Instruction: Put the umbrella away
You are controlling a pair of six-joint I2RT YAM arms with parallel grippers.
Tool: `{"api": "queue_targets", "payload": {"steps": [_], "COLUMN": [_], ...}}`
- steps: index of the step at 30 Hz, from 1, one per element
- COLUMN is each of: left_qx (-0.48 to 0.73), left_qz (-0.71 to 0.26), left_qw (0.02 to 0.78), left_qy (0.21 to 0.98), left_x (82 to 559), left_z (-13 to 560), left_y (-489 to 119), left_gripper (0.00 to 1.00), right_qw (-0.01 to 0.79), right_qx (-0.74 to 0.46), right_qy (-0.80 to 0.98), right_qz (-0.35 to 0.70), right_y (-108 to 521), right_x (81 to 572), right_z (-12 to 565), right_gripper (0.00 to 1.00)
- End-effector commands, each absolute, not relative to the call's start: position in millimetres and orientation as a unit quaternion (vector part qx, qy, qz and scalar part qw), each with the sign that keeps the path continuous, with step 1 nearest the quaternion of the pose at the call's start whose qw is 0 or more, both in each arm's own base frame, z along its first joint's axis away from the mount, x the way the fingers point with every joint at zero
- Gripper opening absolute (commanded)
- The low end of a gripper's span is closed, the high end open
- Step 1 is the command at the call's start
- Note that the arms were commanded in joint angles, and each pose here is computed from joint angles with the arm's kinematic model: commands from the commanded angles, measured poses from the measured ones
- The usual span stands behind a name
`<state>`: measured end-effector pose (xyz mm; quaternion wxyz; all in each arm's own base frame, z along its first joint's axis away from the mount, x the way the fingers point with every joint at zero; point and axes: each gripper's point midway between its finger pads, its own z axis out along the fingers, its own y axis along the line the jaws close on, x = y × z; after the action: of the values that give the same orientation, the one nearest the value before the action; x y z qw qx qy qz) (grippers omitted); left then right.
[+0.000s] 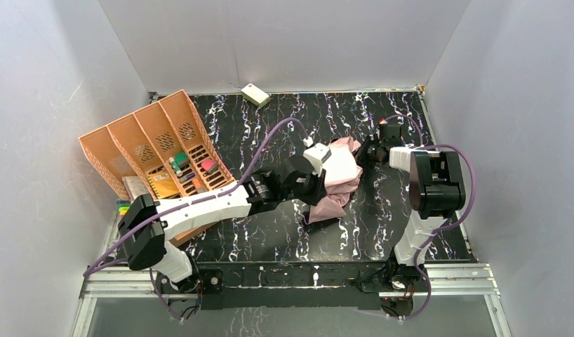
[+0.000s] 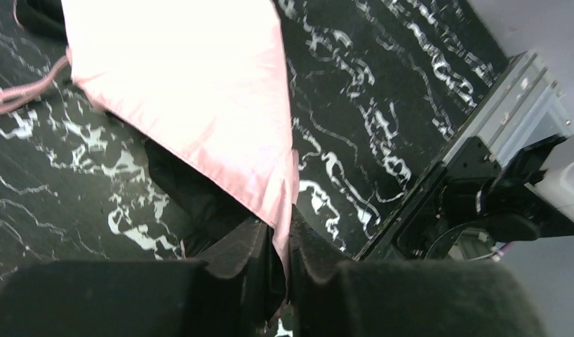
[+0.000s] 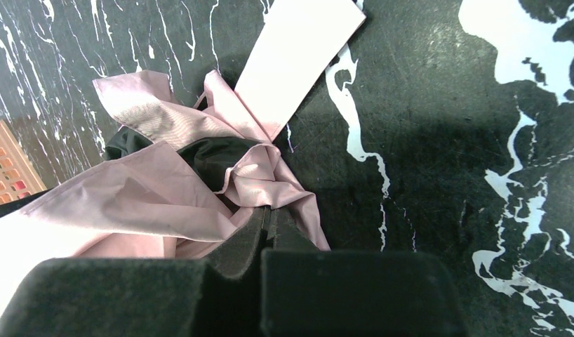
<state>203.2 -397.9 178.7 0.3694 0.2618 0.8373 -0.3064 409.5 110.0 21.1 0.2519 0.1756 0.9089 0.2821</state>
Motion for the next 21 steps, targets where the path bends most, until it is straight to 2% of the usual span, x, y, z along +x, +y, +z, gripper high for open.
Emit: {"api": "queue_targets", "payload": {"steps": [1, 5, 11, 21], "left_qx": [0.276, 0.293, 0.301, 0.265], "left_qz": [-0.326, -0.325, -0.338, -0.329], "left_qw": [0.435, 0.469, 0.481, 0.479], "left_qy": [0.793, 0.767, 0.751, 0.77], "left_x": [220, 237, 266, 333], "left_z": [238, 269, 287, 263], "left_y": [-418, -433, -440, -412], "left_gripper": [0.07, 0.02, 0.0, 0.0], "right_qw": [0.23, 0.227, 0.215, 0.21], "right_qx": [0.169, 0.128, 0.064, 0.018], "right_qy": [0.923, 0.923, 0.917, 0.91], "right_qz": [0.258, 0.284, 0.331, 0.356], "right_y": [104, 118, 154, 186], "right_x": [402, 401, 398, 405], "right_z": [0, 4, 7, 13], "right_gripper": [0.0, 0.0, 0.0, 0.0]}}
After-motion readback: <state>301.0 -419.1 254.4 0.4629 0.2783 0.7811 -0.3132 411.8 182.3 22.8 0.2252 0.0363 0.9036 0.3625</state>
